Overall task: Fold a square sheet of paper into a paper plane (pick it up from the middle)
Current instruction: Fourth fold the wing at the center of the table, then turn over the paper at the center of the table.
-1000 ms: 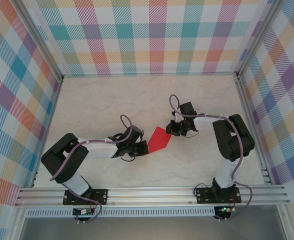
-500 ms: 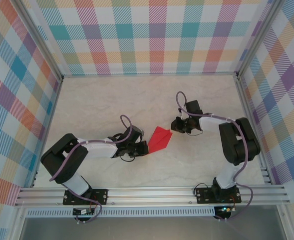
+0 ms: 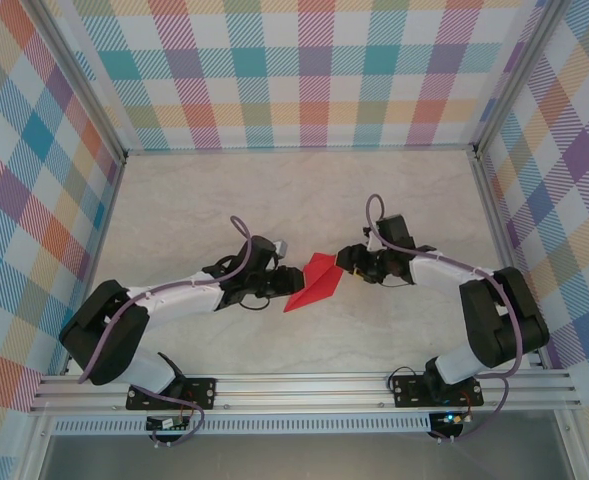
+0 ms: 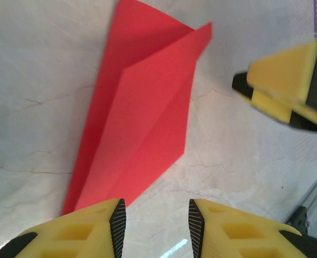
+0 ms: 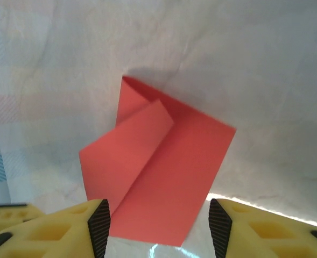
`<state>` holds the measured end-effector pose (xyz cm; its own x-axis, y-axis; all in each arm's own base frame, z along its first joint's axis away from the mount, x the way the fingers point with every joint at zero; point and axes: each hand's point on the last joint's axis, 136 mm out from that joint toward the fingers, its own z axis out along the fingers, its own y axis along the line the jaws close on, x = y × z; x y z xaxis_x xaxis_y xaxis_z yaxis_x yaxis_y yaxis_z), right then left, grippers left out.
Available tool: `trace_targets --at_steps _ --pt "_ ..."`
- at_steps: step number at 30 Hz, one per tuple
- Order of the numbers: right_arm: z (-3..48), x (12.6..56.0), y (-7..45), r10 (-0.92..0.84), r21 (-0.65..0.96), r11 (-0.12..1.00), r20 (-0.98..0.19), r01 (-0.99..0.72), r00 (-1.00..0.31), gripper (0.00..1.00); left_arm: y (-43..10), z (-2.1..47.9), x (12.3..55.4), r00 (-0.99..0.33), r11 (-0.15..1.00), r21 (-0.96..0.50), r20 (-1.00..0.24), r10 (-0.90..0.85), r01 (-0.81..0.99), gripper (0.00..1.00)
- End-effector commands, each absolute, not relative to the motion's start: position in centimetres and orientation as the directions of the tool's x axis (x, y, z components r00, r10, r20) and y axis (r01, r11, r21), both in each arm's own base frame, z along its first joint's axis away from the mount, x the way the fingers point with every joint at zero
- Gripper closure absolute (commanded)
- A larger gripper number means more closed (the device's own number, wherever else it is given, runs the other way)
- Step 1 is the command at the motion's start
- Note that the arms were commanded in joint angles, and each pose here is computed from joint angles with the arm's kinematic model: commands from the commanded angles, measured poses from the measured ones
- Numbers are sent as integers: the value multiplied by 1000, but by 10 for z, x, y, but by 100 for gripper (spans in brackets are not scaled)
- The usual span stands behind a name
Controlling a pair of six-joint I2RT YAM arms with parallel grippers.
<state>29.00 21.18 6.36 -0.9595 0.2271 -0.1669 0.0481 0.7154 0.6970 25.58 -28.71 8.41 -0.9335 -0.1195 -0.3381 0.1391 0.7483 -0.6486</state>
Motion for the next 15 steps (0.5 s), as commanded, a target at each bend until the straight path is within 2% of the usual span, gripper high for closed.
trace_targets --at_steps 1,10,15 --pt "70 287 232 235 743 667 -128 64 -964 46 -276 74 265 -935 779 -620 -324 -146 93 59" --pt "50 289 255 254 740 662 -70 121 -965 47 -264 53 277 -937 790 -613 -283 -203 14 52" --pt "50 292 262 251 753 650 -87 101 -964 50 -257 50 280 -931 791 -612 -284 -230 -9 43"
